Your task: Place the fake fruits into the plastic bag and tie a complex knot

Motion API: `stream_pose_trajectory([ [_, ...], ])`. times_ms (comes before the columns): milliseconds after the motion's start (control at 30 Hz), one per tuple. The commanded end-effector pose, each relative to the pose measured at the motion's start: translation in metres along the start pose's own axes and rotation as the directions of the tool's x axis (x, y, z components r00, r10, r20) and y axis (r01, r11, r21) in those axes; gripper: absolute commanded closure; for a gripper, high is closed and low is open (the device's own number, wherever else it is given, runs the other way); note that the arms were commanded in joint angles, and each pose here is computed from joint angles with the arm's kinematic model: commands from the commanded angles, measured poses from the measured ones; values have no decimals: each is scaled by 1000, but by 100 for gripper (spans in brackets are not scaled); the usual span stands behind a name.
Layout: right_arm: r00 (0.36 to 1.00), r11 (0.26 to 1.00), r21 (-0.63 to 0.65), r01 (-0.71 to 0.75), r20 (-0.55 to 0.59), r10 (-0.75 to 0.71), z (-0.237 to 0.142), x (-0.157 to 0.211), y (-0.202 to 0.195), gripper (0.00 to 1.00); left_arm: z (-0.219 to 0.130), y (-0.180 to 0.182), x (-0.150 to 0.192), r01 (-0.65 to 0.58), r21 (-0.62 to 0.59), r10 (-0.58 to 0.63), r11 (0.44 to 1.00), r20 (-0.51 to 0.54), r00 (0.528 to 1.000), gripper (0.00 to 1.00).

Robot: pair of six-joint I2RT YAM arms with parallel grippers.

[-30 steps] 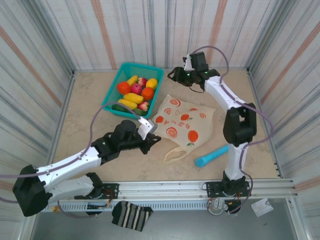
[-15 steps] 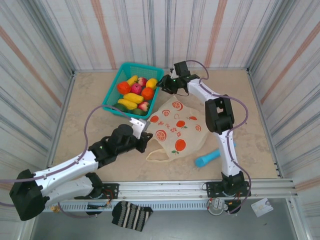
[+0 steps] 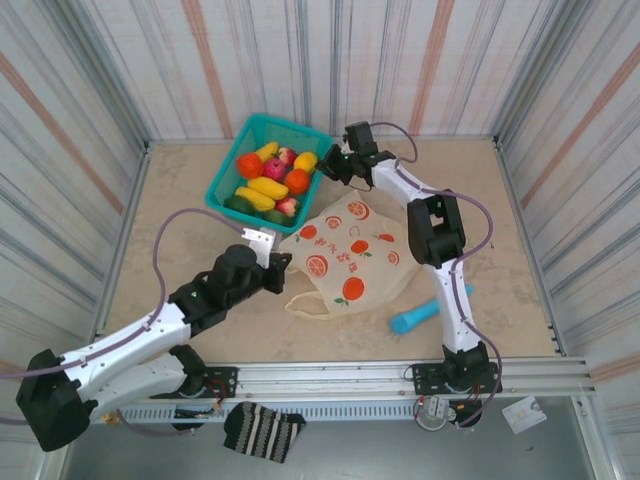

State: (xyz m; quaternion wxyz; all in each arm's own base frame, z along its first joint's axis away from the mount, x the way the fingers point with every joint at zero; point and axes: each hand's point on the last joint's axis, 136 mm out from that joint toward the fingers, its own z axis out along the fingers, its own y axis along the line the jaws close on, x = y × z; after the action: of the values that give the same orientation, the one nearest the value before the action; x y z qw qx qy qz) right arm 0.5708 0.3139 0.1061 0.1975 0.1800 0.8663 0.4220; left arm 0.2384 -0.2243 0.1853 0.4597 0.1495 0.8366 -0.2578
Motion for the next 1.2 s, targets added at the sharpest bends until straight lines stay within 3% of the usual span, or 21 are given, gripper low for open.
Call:
stream_pose_trajectory([
  [0, 983, 992, 30, -126, 141, 121, -27, -37, -20, 97, -6, 20, -4, 41, -84, -38, 996, 41, 998, 100],
  [200, 945, 977, 61, -205, 271, 182, -76, -59, -49, 100, -15, 41, -17, 115, -141, -100, 983, 111, 989, 100],
  [367, 837, 919, 19, -395, 421, 351, -137, -80, -97, 100, -28, 62, -37, 174, -228, -128, 958, 203, 971, 100],
  [600, 732, 873, 10, -488, 549, 403, -217, -95, -147, 100, -48, 100, -66, 287, -330, -170, 899, 340, 925, 100],
  [767, 693, 839, 29, -544, 579, 429, -252, -85, -184, 100, -67, 134, -84, 377, -413, -185, 829, 435, 882, 100],
  [1000, 676, 803, 94, -588, 602, 425, -288, -55, -212, 100, -105, 166, -99, 460, -557, -112, 691, 546, 830, 100],
  [1167, 656, 738, 143, -659, 590, 471, -301, -20, -223, 100, -125, 168, -112, 459, -596, -63, 658, 564, 823, 100],
])
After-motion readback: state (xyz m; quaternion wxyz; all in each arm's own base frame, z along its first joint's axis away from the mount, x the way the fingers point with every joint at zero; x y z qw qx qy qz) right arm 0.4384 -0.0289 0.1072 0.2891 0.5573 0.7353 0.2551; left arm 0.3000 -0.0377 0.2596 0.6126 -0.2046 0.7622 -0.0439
